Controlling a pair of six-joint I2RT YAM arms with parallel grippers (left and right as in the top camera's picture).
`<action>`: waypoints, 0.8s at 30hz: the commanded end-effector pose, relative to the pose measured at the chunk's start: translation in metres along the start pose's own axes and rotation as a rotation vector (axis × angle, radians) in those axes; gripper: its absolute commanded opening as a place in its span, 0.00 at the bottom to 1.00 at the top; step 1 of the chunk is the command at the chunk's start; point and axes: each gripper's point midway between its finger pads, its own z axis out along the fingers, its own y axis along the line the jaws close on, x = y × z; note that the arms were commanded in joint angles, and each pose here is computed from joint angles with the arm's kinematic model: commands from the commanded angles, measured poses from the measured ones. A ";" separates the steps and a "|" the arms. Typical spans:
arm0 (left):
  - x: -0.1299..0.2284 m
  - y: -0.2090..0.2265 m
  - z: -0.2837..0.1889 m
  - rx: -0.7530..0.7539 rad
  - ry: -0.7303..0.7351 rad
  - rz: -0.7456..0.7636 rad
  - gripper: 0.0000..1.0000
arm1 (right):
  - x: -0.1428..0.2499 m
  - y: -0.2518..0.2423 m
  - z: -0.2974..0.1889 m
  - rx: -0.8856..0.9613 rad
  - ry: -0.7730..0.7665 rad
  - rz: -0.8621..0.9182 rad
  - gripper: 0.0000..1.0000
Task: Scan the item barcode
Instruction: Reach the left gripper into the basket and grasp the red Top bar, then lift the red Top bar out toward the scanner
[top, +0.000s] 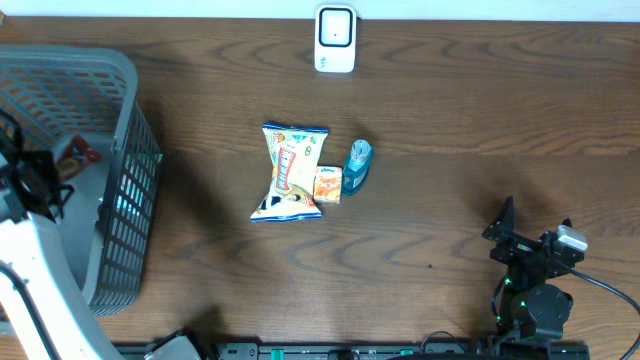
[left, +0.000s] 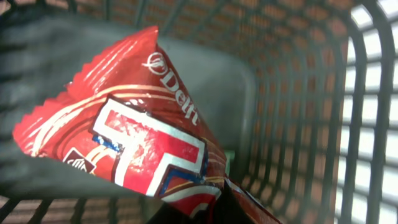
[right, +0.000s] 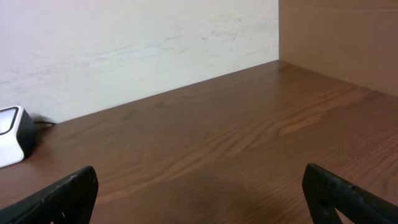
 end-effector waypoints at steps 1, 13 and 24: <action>0.030 -0.008 -0.026 0.092 0.097 0.140 0.07 | 0.001 -0.002 0.000 0.008 0.002 -0.011 0.99; 0.148 -0.042 -0.091 0.430 0.298 0.795 0.07 | 0.001 -0.002 0.000 0.008 0.002 -0.011 0.99; 0.162 -0.060 -0.105 0.440 0.023 1.060 0.07 | 0.001 -0.002 0.000 0.008 0.002 -0.011 0.99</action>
